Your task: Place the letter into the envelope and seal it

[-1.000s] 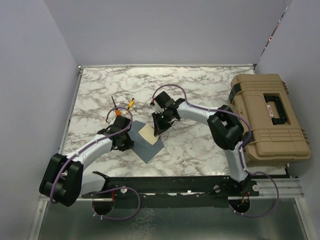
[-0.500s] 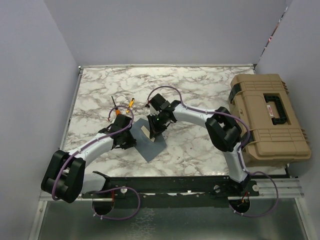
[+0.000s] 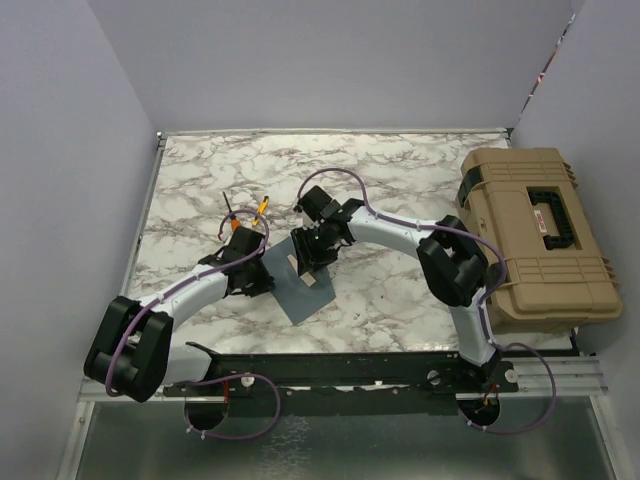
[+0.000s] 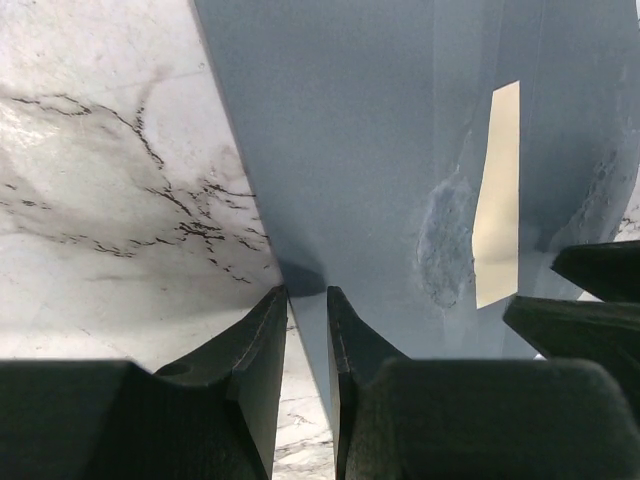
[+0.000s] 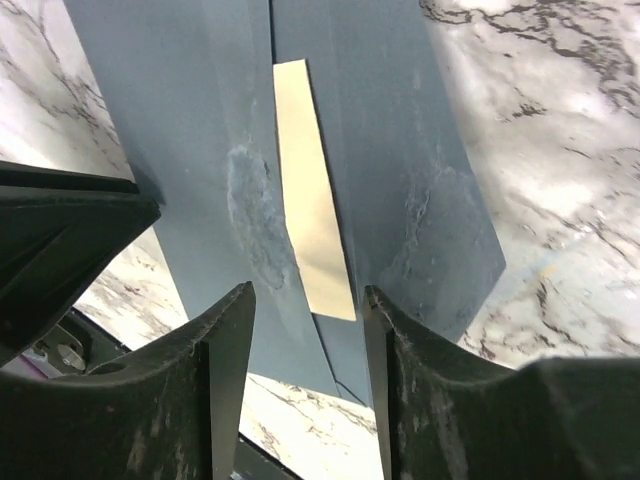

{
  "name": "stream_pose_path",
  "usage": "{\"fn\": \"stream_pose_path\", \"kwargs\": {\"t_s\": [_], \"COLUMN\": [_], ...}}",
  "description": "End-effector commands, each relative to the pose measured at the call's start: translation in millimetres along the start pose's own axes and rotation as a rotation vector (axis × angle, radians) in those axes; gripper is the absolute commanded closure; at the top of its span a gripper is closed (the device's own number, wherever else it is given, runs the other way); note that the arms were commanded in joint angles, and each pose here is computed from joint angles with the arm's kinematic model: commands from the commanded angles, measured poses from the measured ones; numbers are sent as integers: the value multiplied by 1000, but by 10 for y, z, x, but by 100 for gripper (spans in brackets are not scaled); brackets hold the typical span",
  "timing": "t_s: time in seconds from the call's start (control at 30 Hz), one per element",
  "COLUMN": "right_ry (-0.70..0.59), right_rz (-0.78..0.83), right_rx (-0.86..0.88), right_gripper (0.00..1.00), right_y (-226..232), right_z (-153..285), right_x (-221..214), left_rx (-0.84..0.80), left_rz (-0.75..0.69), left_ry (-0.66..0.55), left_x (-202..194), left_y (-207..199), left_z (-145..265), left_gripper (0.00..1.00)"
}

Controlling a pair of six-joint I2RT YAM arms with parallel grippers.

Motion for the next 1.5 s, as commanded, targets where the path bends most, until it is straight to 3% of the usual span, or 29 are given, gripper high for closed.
{"fn": "stream_pose_path", "kwargs": {"t_s": [0.0, 0.2, 0.93, 1.2, 1.47], "right_ry": [-95, -64, -2, 74, 24], "right_rz": [4, -20, -82, -92, -83], "right_rx": [-13, -2, 0, 105, 85], "right_gripper": [48, 56, 50, 50, 50], "right_y": [123, 103, -42, 8, 54], "right_z": [283, 126, -234, -271, -156], "right_x": [64, 59, -37, -140, -73], "left_rx": [95, 99, 43, 5, 2], "left_rz": [-26, -27, 4, 23, 20], "left_ry": [119, 124, 152, 140, 129], "left_x": [-239, -245, -366, -345, -335], "left_y": [207, 218, 219, 173, 171], "left_z": [-86, -94, -78, -88, -97], "left_gripper": [76, 76, 75, 75, 75]}}
Point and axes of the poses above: each gripper's point midway between its finger pads, its own z axis back along the fingers, its own y axis along the line the jaws close on, x = y × z, the point moved 8 cm from there along z, back along the fingers, and after that the axes turned 15 degrees about -z, right-handed, at the moved point
